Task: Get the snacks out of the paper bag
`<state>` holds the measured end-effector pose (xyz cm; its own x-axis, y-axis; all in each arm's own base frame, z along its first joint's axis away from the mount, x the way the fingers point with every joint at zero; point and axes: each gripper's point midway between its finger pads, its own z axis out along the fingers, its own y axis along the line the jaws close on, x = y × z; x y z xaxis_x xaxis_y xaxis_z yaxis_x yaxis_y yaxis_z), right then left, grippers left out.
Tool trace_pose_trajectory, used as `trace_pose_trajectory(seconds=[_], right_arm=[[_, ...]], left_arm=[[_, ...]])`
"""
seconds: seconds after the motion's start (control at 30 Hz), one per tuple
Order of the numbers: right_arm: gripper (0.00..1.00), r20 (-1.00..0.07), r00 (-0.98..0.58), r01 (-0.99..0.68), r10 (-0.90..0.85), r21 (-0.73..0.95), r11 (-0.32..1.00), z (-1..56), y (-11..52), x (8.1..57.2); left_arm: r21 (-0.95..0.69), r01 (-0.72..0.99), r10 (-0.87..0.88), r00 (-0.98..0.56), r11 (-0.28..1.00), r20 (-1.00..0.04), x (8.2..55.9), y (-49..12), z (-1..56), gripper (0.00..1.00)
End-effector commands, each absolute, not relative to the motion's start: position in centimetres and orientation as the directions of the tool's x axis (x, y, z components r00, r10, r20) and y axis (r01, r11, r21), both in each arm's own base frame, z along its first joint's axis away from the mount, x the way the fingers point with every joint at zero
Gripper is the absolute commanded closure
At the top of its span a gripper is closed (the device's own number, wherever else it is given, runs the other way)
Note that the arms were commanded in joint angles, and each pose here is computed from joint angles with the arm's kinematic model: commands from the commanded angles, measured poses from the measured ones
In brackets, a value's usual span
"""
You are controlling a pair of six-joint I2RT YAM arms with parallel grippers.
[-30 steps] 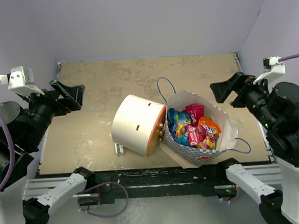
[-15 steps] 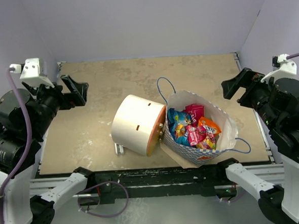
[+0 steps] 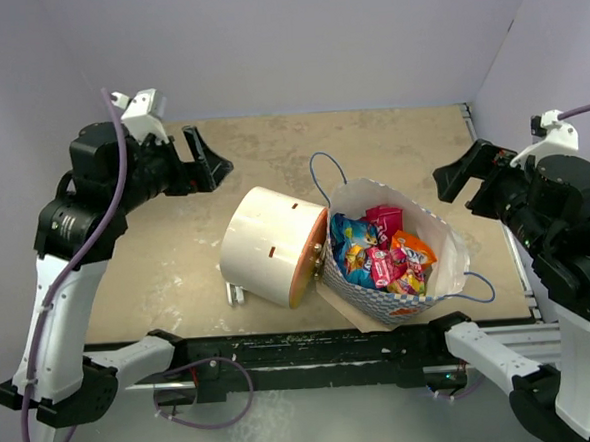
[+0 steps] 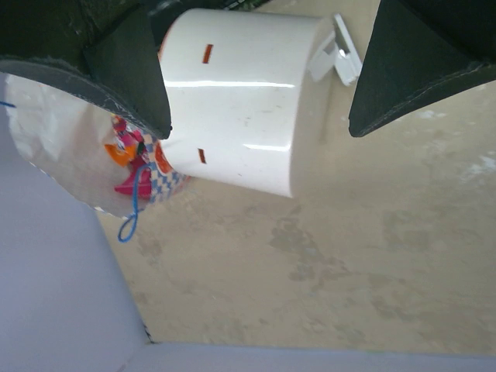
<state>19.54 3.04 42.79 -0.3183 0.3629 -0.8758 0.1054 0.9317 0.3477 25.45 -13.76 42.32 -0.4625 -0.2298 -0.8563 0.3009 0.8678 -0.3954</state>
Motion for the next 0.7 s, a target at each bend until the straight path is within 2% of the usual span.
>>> trace_pose_trajectory(seconds=[0.0, 0.17, 0.37, 0.53, 0.67], right_arm=[[0.01, -0.846, -0.333, 0.033, 0.417, 0.431, 0.902, 42.7, 4.9, 19.2], [0.01, -0.772, -0.463, 0.06, 0.436, 0.463, 0.884, 39.8, 6.1, 18.6], [0.0, -0.71, -0.601, -0.02, 0.368, 0.474, 0.88, 37.8, 8.2, 16.8], [0.01, -0.696, -0.619, -0.017, 0.365, 0.476, 0.879, 37.3, 7.9, 14.7], [0.01, -0.707, -0.573, 0.03, 0.415, 0.488, 0.872, 37.5, 6.7, 13.5]], left_arm=[[-0.566, 0.398, -0.281, -0.58, 0.722, -0.765, 25.0, -18.1, 42.6, 0.01], [-0.677, 0.453, -0.281, -0.668, 0.58, -0.689, 24.4, -22.4, 42.5, 0.01], [-0.712, 0.506, -0.215, -0.721, 0.486, -0.659, 24.2, -28.6, 41.5, 0.01], [-0.717, 0.506, -0.193, -0.736, 0.478, -0.649, 26.2, -31.3, 39.9, 0.01], [-0.716, 0.503, -0.16, -0.754, 0.484, -0.638, 27.6, -33.6, 38.7, 0.08]])
